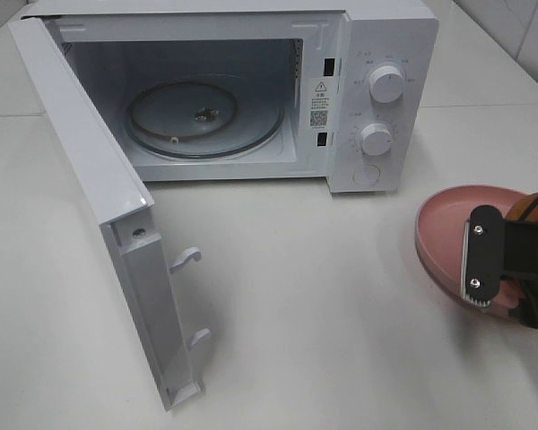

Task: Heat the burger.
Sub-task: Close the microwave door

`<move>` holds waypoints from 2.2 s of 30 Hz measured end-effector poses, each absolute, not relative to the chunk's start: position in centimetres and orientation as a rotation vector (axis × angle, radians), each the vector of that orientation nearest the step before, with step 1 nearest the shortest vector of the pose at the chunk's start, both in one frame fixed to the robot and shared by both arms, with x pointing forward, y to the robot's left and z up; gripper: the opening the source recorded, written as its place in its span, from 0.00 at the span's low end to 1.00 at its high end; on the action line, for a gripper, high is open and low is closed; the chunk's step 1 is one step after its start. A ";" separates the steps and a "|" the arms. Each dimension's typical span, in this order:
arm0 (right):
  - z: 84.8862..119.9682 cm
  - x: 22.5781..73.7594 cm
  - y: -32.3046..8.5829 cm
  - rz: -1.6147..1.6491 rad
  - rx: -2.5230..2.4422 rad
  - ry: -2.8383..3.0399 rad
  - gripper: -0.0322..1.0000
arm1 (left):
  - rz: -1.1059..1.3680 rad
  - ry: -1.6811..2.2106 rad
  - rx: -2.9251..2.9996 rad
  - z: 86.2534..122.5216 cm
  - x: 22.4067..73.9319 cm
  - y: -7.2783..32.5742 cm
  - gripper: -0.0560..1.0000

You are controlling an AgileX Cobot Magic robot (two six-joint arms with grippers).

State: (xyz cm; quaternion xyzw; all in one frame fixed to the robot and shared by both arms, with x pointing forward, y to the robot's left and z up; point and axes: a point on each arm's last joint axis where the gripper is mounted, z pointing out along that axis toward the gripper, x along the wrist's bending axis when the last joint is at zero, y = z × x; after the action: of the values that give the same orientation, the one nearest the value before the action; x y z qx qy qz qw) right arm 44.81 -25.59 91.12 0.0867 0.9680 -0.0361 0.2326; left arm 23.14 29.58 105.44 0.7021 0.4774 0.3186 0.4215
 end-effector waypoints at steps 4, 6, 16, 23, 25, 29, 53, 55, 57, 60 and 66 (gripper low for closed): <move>93.5 44.6 -25.5 -0.019 0.248 2.550 0.53 | 0.798 1.196 1.759 105.4 23.1 29.6 0.05; 94.4 44.4 -25.6 0.009 0.252 2.509 0.53 | 0.798 1.196 1.759 105.4 23.1 29.6 0.05; 98.3 43.2 -25.5 0.254 0.485 2.316 0.53 | 0.798 1.196 1.759 105.4 23.1 29.6 0.05; 101.5 42.8 -25.7 0.516 0.941 2.089 0.53 | 0.798 1.196 1.759 105.4 23.1 29.6 0.05; 102.2 42.8 -25.9 0.549 1.032 2.042 0.53 | 0.798 1.196 1.759 105.4 23.1 29.6 0.05; 103.4 42.6 -27.1 0.521 1.428 1.868 0.53 | 0.798 1.196 1.759 105.4 23.1 29.6 0.05; 104.3 37.5 -27.7 0.455 1.769 1.950 0.53 | 0.798 1.196 1.759 105.4 23.1 29.6 0.05; 104.5 37.3 -27.8 0.472 1.764 1.940 0.53 | 0.798 1.196 1.759 105.4 23.1 29.6 0.05; 104.6 37.3 -27.8 0.483 1.758 1.937 0.53 | 0.798 1.196 1.759 105.4 23.1 29.6 0.05; 104.8 37.5 -27.3 0.573 1.765 1.926 0.53 | 0.798 1.196 1.759 105.4 23.1 29.6 0.05; 104.7 37.3 -26.1 0.689 1.767 2.029 0.53 | 0.798 1.196 1.759 105.4 23.1 29.6 0.05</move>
State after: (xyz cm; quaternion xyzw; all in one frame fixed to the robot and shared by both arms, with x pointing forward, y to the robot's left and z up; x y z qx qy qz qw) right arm 37.30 -26.12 104.70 0.6257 0.7185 0.2438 0.1811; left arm 23.14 29.58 105.44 0.7021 0.4774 0.3186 0.4215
